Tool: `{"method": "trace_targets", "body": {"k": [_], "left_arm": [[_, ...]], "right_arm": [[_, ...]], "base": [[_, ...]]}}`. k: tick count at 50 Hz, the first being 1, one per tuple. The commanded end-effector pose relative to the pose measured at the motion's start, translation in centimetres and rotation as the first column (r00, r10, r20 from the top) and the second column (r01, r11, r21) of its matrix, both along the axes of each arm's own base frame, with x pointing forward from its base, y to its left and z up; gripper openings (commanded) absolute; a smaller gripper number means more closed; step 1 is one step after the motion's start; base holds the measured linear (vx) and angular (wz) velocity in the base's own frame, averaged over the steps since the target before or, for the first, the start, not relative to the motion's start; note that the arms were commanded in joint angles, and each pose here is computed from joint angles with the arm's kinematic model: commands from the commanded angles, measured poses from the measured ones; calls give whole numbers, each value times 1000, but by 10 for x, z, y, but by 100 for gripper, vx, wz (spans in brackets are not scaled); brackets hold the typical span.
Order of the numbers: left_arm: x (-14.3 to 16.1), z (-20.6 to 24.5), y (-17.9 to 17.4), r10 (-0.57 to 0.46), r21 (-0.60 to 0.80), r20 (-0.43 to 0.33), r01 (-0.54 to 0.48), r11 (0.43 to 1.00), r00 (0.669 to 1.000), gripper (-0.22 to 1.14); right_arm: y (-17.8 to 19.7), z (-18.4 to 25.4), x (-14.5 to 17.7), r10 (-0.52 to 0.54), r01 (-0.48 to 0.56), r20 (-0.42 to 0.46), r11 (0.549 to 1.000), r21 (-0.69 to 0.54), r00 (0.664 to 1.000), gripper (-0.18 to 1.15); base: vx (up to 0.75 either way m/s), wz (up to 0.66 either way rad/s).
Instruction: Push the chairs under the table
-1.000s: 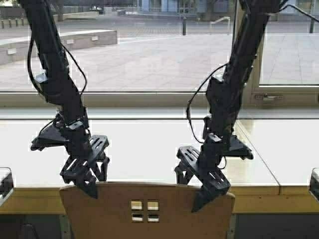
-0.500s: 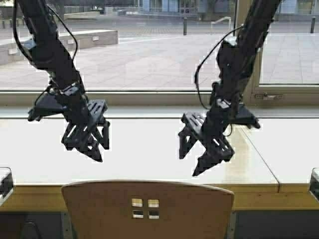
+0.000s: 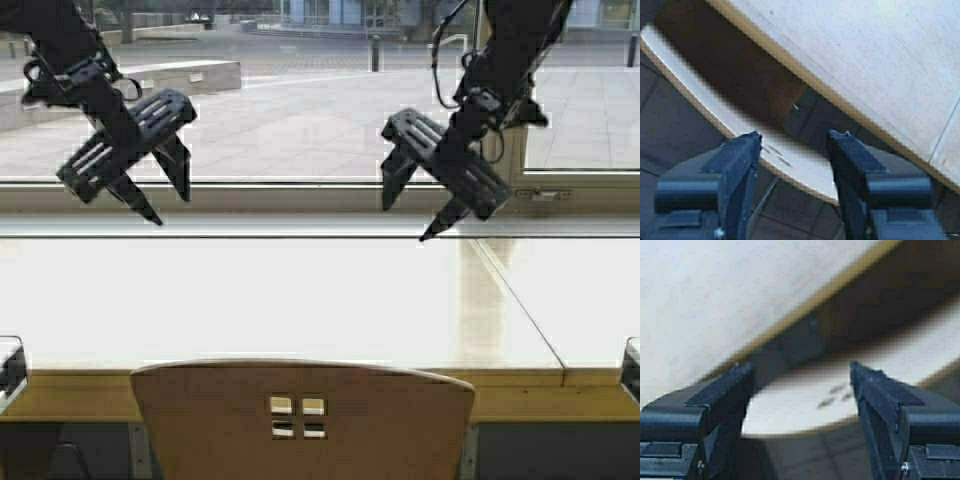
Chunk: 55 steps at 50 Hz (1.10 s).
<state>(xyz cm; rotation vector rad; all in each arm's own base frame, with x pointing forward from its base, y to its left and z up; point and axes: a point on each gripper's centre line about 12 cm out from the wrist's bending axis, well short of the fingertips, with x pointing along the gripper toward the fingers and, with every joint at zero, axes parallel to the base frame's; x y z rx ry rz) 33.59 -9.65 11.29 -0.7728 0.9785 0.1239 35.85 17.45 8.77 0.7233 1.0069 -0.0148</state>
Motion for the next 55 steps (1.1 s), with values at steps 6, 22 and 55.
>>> {"method": "trace_targets", "body": {"k": [6, 22, 55], "left_arm": [[-31, 68, 29, -364, 359, 214, 274, 892, 907, 79], [-43, 83, 33, -501, 508, 230, 336, 793, 834, 79], [-34, 100, 32, -494, 516, 282, 304, 801, 823, 79]], "right_arm": [[-9, 73, -12, 332, -246, 305, 925, -288, 893, 91], [-12, 78, -18, 578, -357, 336, 768, -531, 743, 90], [-12, 87, -27, 586, -383, 308, 763, -520, 750, 90]], "base": [[-4, 14], [-6, 31], [-13, 63]]}}
